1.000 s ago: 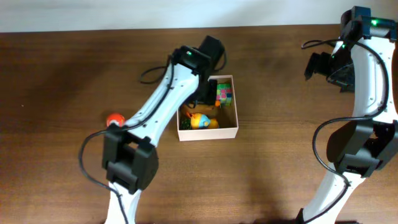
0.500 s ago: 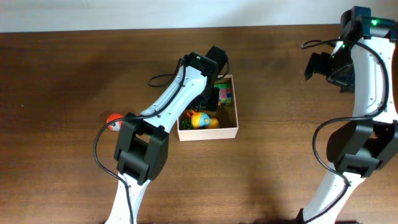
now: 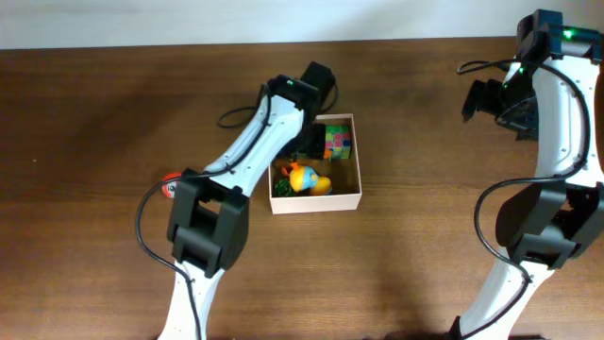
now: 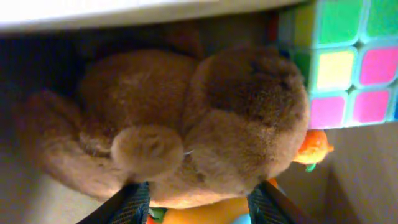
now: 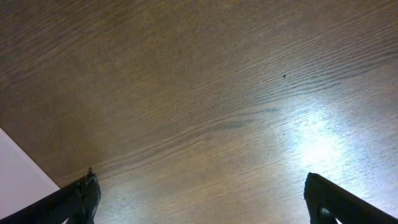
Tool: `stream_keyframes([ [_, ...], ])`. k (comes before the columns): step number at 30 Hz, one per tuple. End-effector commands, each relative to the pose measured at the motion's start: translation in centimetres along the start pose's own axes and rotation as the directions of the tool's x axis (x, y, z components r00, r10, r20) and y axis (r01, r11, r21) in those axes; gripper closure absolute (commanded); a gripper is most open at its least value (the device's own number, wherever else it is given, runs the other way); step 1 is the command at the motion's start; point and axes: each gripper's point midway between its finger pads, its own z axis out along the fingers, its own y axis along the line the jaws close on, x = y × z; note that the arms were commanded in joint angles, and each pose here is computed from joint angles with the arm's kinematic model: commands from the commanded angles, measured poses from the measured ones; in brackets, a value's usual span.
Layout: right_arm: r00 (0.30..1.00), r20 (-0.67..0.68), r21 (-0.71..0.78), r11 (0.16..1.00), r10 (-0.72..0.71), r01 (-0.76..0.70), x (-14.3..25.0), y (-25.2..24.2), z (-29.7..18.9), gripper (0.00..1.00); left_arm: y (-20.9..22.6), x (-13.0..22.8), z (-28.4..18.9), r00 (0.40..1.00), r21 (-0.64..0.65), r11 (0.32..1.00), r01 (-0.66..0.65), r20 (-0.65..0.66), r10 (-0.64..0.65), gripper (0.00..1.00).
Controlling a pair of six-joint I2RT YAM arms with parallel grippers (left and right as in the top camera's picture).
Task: Pack container
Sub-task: 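Raise the left gripper out of the box and retract left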
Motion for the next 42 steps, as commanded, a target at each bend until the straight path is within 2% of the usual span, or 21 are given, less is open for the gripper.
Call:
stream_keyframes([
  [1, 1.000, 0.021, -0.006, 1.000, 0.005, -0.005, -0.3, -0.1, -0.7, 0.01, 2.0, -0.9, 1.6, 1.000, -0.031, 1.000, 0.006, -0.010, -0.006, 0.48],
  [12, 1.000, 0.021, -0.006, 1.000, 0.005, -0.005, -0.3, -0.1, -0.7, 0.01, 2.3, -2.0, 1.0, 1.000, -0.019, 1.000, 0.014, 0.022, -0.014, 0.49],
  [30, 1.000, 0.021, -0.006, 1.000, 0.005, -0.005, -0.3, -0.1, -0.7, 0.01, 1.5, -4.0, -6.5, 0.994, 0.014, 1.000, -0.008, 0.110, 0.007, 0.50],
  [36, 1.000, 0.021, -0.006, 1.000, 0.005, -0.005, -0.3, -0.1, -0.7, 0.01, 3.0, -3.4, -8.0, 0.996, -0.009, 1.000, 0.015, 0.087, -0.014, 0.50],
  [42, 1.000, 0.021, -0.006, 1.000, 0.005, -0.005, -0.3, -0.1, -0.7, 0.01, 7.7, -3.2, -12.2, 0.991, -0.044, 0.994, 0.100, 0.095, -0.096, 0.52],
])
